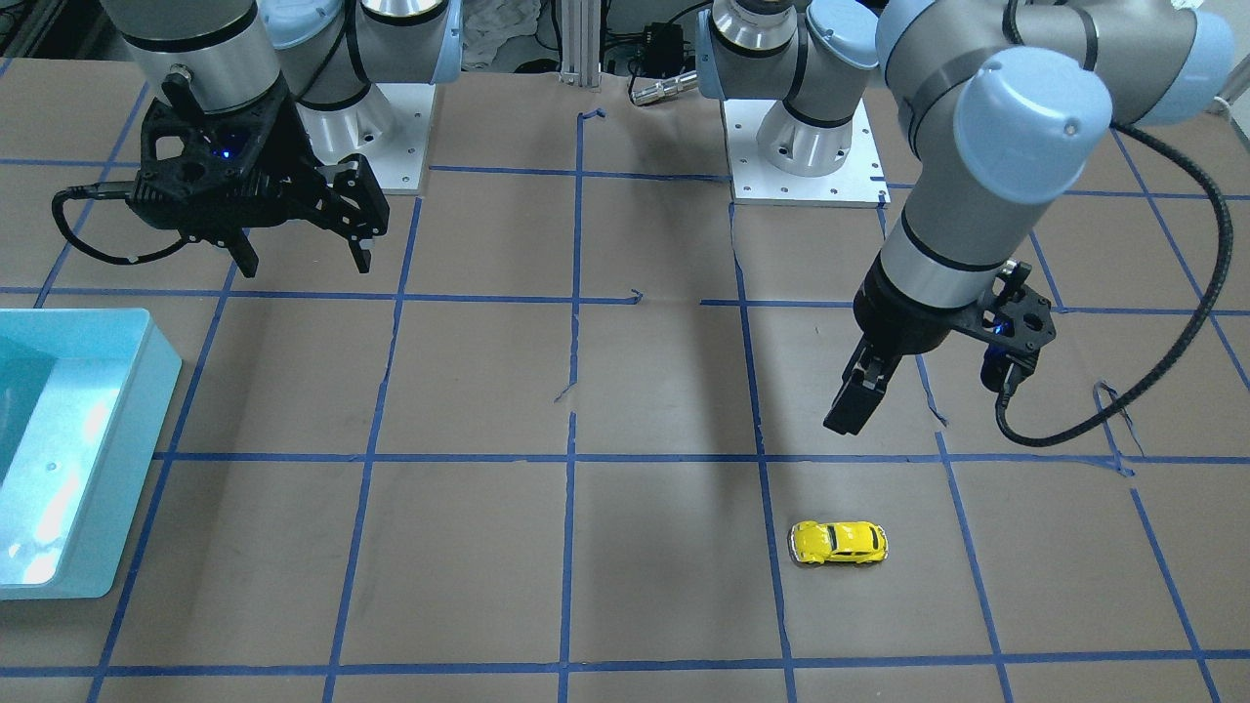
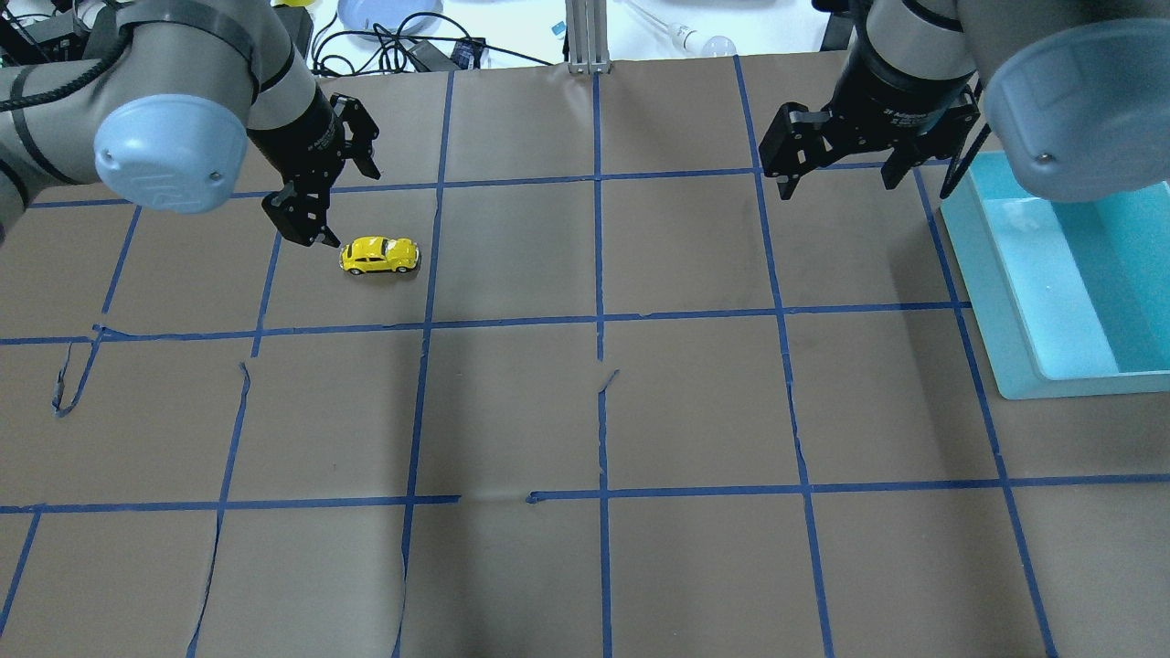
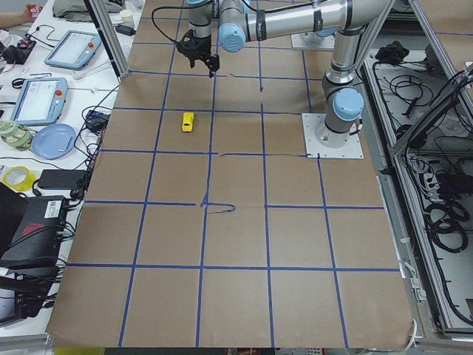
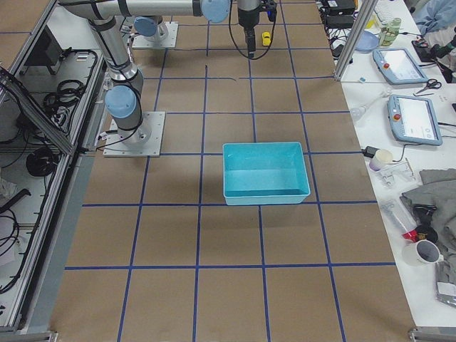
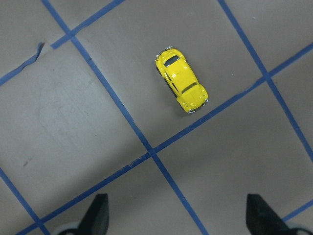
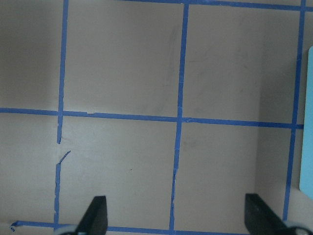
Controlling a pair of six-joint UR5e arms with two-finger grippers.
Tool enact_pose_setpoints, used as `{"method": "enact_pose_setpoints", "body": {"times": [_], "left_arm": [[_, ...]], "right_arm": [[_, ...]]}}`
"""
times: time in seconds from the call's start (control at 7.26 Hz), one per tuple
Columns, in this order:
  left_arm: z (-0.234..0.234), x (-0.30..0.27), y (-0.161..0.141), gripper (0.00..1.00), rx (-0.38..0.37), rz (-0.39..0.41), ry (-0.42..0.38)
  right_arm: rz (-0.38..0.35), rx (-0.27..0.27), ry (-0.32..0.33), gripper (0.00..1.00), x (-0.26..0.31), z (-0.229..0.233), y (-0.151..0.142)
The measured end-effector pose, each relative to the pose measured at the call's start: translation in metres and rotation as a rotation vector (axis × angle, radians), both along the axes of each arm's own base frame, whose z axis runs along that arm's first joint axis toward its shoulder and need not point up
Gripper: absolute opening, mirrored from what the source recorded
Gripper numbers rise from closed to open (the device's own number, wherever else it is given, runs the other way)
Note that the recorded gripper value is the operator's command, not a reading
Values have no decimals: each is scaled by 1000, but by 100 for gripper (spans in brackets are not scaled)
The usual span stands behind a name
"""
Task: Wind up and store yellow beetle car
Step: 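Lower the left gripper onto the yellow beetle car and close on it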
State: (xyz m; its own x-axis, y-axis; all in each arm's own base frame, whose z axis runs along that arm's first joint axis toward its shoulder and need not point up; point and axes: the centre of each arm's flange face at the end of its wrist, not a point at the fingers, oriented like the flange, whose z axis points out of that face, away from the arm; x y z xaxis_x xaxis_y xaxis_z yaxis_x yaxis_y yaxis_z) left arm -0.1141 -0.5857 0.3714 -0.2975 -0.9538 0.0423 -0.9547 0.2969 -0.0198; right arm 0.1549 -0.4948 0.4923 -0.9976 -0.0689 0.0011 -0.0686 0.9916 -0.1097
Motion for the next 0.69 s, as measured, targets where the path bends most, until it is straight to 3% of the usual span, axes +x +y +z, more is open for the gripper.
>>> {"method": "enact_pose_setpoints", "body": {"times": [0.28, 0.69], "left_arm": [[-43, 14, -21, 100, 37, 140, 14], [-101, 46, -50, 100, 67, 212, 64]], "right_arm": [[0, 1, 0, 100, 0, 0, 0], [1, 1, 2, 100, 0, 0, 0]]}}
